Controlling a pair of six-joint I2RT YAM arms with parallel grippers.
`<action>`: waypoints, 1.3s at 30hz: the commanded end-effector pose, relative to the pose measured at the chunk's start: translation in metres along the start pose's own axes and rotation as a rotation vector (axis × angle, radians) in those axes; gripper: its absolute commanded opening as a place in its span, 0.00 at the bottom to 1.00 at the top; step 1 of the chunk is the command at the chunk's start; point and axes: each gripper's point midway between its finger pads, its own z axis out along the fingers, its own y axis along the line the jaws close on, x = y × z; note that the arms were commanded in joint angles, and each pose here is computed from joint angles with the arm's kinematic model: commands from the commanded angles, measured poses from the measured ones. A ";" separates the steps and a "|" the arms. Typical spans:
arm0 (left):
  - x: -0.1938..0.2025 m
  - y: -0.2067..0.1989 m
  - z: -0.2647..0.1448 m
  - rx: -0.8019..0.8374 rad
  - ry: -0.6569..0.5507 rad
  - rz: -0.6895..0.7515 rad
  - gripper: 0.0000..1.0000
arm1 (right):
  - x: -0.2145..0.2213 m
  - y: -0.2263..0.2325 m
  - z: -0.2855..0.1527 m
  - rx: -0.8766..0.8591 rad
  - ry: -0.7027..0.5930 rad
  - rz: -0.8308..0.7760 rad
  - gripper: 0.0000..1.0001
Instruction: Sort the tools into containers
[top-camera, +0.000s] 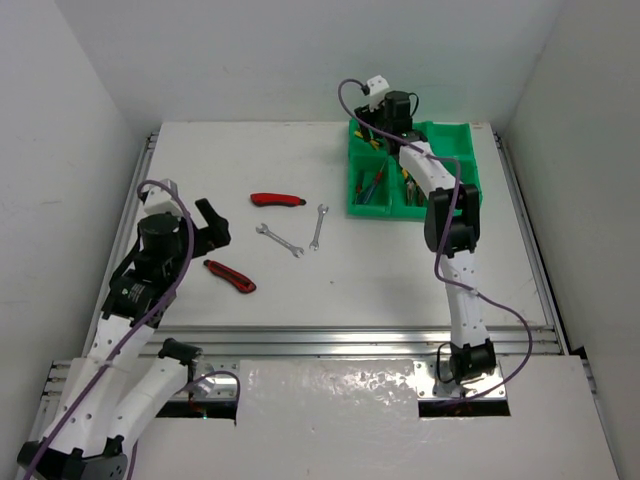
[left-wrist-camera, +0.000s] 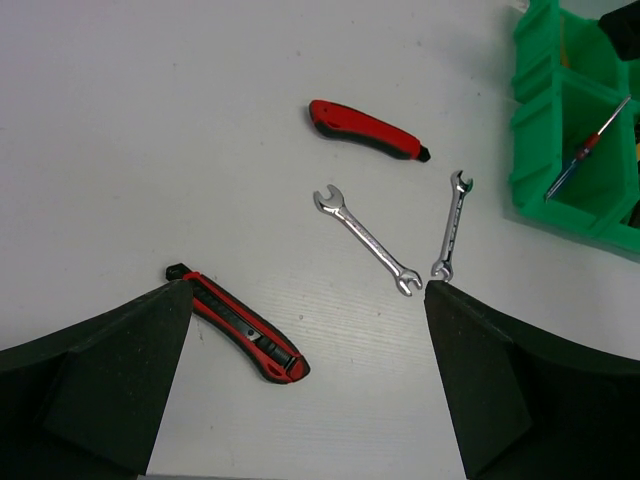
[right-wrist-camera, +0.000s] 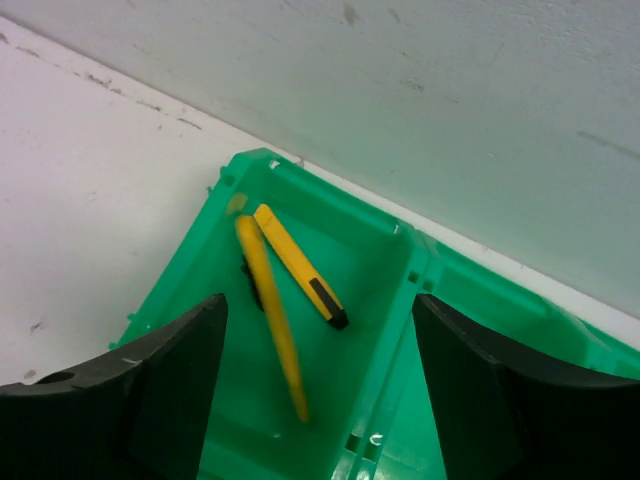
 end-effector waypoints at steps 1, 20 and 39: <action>-0.012 -0.004 -0.002 0.030 -0.053 -0.002 1.00 | -0.032 -0.005 -0.007 0.003 -0.074 -0.003 0.77; 0.039 0.037 0.045 -0.334 0.140 -0.253 1.00 | 0.040 0.194 -0.344 -0.361 0.333 0.449 0.99; 0.188 0.087 0.102 -0.653 0.420 -0.375 0.81 | 0.122 0.216 -0.440 -0.462 0.438 0.396 0.99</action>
